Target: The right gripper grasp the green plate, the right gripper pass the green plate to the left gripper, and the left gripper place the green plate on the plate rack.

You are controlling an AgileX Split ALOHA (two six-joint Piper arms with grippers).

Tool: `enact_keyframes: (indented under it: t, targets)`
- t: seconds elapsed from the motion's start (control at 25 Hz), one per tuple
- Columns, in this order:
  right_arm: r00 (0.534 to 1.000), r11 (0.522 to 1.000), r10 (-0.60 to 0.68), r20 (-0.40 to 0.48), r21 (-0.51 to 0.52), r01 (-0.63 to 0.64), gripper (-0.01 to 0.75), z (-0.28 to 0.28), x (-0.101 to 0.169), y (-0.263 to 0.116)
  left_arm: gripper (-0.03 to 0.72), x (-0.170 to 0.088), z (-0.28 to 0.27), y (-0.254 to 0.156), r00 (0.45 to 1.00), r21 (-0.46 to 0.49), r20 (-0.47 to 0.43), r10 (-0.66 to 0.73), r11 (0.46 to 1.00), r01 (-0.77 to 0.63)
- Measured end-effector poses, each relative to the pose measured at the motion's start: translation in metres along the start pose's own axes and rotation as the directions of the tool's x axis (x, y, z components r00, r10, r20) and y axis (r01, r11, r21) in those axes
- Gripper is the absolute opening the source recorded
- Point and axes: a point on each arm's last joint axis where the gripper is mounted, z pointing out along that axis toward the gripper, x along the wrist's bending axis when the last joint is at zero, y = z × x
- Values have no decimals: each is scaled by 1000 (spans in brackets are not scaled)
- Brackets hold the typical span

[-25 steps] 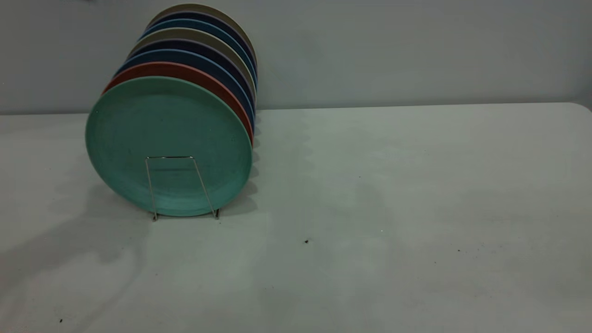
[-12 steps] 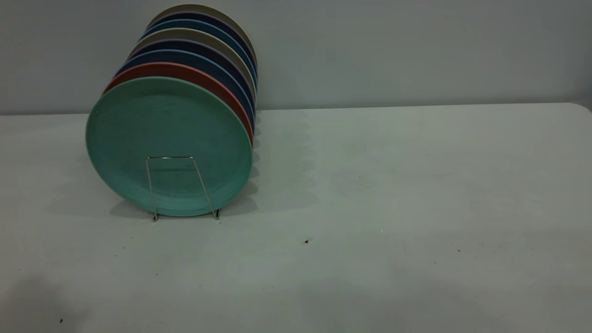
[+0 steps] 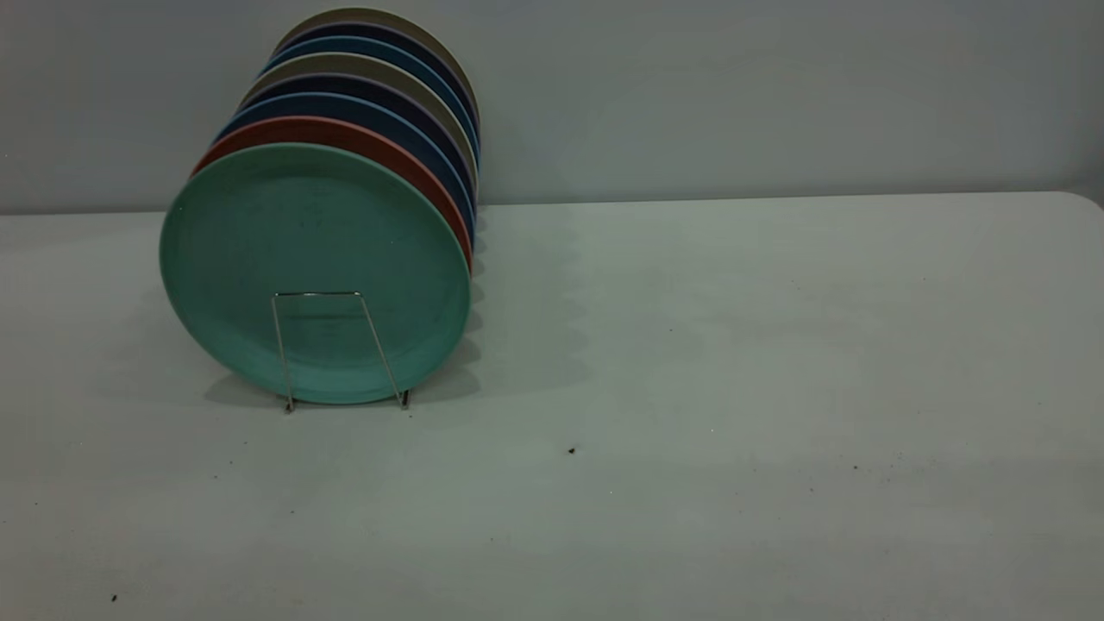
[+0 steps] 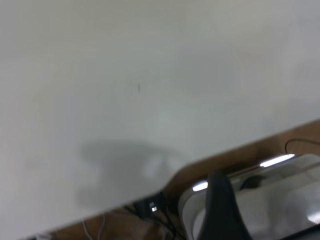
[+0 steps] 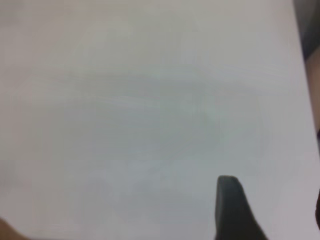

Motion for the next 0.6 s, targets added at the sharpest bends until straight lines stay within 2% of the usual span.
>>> enact_keyframes:
  t: [0.12, 0.36, 0.6]
  targets:
    - [1000, 999, 2, 5, -48, -1, 405, -6, -1, -4, 513, -1, 13, -32, 998, -5, -49, -42, 999, 41]
    - [1000, 999, 0, -3, -51, 0, 405, -6, -1, -5, 513, 0, 28, -79, 986, -47, -153, -72, 997, 65]
    - [1000, 999, 0, -3, -51, 0, 405, -6, -1, -5, 513, -7, 16, -100, 977, -223, -185, -109, 973, 66]
